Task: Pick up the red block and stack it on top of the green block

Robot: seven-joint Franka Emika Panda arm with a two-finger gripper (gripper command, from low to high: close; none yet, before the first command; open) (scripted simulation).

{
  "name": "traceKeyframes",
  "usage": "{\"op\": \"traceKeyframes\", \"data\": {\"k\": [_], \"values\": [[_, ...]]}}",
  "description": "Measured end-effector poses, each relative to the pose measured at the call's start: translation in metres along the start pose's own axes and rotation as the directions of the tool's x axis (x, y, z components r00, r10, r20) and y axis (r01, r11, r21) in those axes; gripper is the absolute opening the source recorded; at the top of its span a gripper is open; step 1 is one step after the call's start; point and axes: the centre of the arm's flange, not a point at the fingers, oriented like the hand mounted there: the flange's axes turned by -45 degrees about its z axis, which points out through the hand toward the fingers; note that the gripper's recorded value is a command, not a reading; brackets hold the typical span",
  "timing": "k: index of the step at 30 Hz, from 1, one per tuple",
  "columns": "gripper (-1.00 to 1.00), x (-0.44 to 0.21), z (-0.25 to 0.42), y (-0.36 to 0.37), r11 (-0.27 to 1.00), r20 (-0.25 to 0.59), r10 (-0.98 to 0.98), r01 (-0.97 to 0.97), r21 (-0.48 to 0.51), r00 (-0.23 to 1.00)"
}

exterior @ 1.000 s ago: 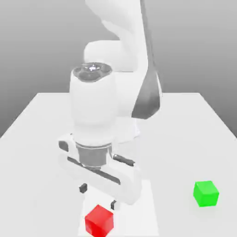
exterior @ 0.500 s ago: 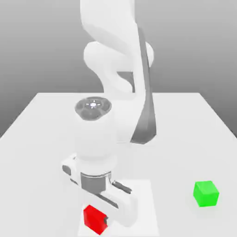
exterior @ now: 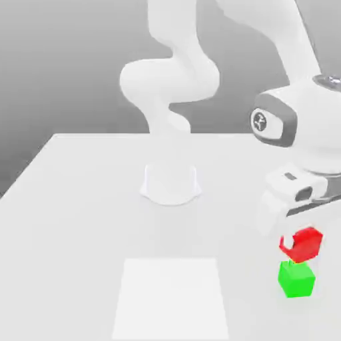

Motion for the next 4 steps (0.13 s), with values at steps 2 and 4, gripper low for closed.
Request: {"op": "traceKeyframes", "data": {"k": [2, 4], "values": [[1.0, -0.0014, 0.0193, -0.0015, 1.0, 0.0, -0.007, 0.007, 0.001, 1.0], [1.0, -0.0014, 0.0193, -0.0015, 1.0, 0.0, -0.007, 0.007, 0.001, 1.0]]}}
